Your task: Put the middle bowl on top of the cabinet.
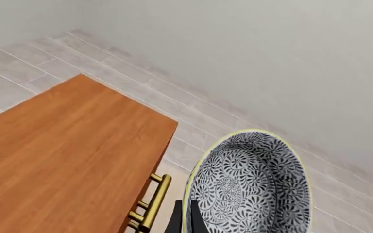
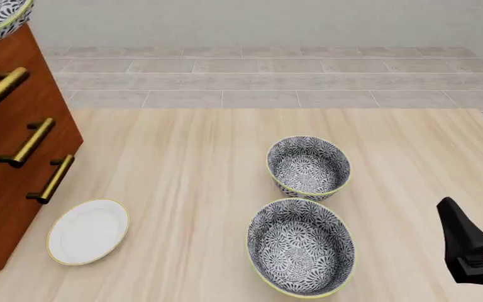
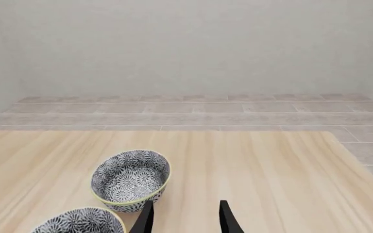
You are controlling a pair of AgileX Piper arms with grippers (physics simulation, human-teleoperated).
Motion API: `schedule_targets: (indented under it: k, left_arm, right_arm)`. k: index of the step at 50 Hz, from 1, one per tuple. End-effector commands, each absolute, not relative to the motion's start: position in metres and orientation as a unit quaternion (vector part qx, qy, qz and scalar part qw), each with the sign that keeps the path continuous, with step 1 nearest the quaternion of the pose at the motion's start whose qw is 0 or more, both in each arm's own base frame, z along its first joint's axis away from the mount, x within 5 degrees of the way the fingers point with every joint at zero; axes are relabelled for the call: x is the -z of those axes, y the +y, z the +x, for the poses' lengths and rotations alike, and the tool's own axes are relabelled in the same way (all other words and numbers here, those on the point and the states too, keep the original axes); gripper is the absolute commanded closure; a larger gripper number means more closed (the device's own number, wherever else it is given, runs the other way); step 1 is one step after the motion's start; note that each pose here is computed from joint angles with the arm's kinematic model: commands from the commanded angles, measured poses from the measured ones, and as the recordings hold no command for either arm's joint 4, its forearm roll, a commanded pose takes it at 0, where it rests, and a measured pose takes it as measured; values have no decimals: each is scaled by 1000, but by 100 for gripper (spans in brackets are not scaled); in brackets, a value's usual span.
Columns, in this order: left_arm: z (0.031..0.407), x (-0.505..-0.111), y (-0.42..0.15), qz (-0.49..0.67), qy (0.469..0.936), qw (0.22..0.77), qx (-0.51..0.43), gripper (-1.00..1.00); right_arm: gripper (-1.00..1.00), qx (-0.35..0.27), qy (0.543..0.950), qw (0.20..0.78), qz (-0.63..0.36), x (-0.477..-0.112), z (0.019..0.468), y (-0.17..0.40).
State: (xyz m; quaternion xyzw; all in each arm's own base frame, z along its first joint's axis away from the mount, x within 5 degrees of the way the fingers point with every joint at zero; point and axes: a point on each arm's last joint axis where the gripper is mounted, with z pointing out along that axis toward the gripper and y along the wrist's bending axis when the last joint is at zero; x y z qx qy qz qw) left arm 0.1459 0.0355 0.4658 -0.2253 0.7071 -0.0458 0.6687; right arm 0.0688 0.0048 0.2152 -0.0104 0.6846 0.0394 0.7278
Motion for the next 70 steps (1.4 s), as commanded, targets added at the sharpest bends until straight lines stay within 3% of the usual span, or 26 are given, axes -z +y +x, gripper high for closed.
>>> schedule_targets:
  k: [1,31,51,70]
  left_arm:
    - [150,-469,42,-241,698,673,42,100]
    - [158,-487,59,-287,674,680,30,100]
    - [202,-475,91,-321,679,660,11,100]
    - [213,-469,110,-344,674,654,-3,100]
  right_arm:
    - [-100,-40,685,727,-13,-216,71,5]
    - [-100,-42,685,727,-15,-216,73,6]
    - [-100,-41,688,724,-15,-216,75,6]
    - [-100,-40,689,723,-19,-216,77,6]
